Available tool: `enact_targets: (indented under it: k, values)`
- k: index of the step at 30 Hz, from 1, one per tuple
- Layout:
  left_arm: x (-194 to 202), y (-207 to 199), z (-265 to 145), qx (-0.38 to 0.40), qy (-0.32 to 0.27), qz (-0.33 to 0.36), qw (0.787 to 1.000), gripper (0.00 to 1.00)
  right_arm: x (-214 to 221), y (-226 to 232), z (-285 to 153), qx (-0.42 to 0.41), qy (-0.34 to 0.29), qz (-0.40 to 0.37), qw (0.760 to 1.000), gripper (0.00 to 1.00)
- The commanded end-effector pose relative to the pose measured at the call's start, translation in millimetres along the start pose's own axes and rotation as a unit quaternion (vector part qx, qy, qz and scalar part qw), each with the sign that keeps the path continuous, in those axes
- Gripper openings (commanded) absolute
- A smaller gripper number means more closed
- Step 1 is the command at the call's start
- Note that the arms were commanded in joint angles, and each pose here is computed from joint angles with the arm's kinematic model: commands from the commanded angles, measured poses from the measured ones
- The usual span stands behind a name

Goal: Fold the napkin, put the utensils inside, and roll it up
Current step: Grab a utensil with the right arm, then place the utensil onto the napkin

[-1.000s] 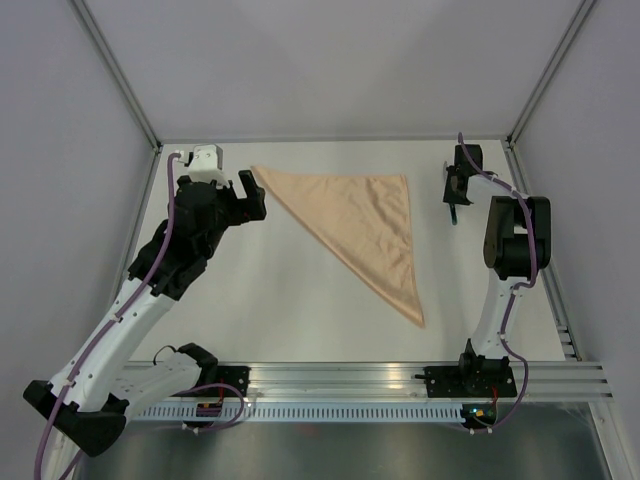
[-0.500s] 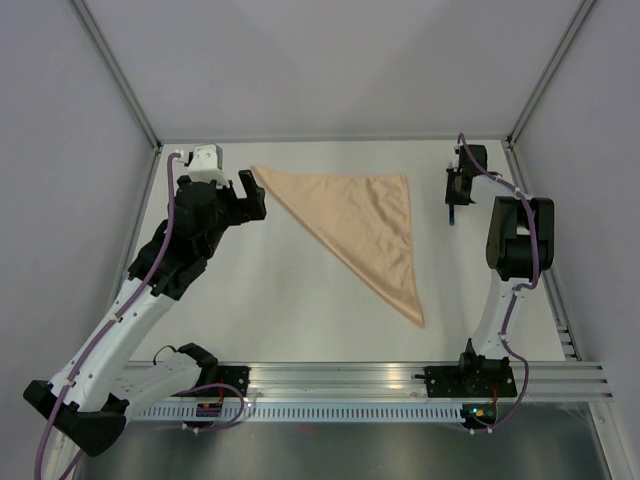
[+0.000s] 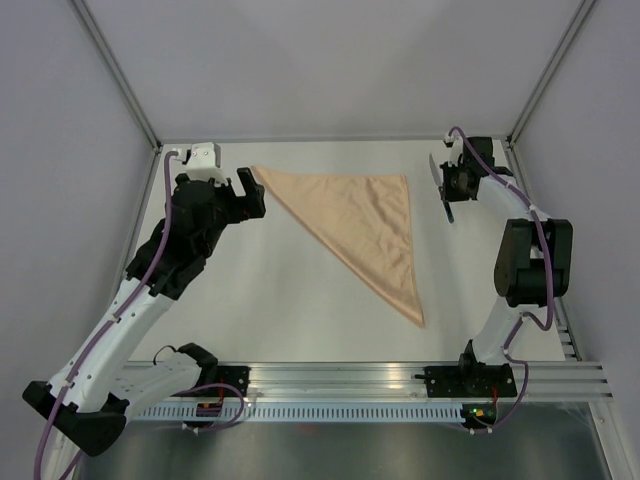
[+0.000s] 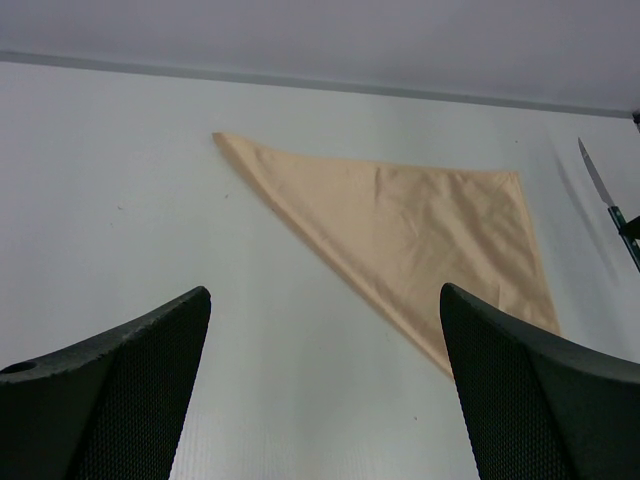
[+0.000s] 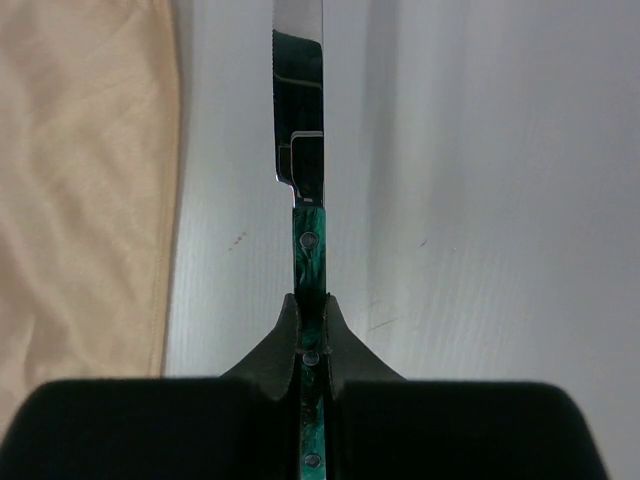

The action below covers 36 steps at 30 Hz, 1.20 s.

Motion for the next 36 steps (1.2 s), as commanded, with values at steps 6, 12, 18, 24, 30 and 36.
enact_targets:
  k: [6,12,18,24,30,36]
  values:
    - [-23.4,-4.1,-6.7,0.0,-0.032,-0.025,0.999,1.0,-20.6,91.3,-47.7,-0.093,-0.028,-0.083,0.992,0.01]
    - [-22.4,-2.1,-7.0,-0.006,-0.031,-0.029,0.999,1.0,-18.0,175.0,-52.1,-0.145,-0.022,-0.138,0.98,0.01]
    - [-21.3,1.7,-8.1,-0.015,-0.031,-0.026,0.999,1.0,-5.5,238.4,-39.4,-0.169,-0.008,-0.177,0.969,0.0]
    - [-20.4,4.6,-9.2,-0.021,-0.031,-0.024,0.999,1.0,1.8,277.7,-28.1,-0.185,-0.011,-0.197,0.963,0.0]
    - [-15.9,6.5,-7.4,-0.026,-0.026,-0.022,0.999,1.0,10.4,301.5,-19.3,-0.187,-0.023,-0.215,0.958,0.01]
    - [-14.2,6.3,-5.4,-0.028,-0.024,-0.023,0.999,1.0,19.1,314.2,-4.5,-0.192,-0.025,-0.207,0.959,0.0]
Point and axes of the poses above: each gripper's point midway between its finger pads, its own z axis out along the fingers, its own y axis along the line the jaws close on, x = y × z, the point moved 3 cm from there along -z, back along the fingers, and after that the axes turned 8 degrees about -z, right-handed, at the moved point
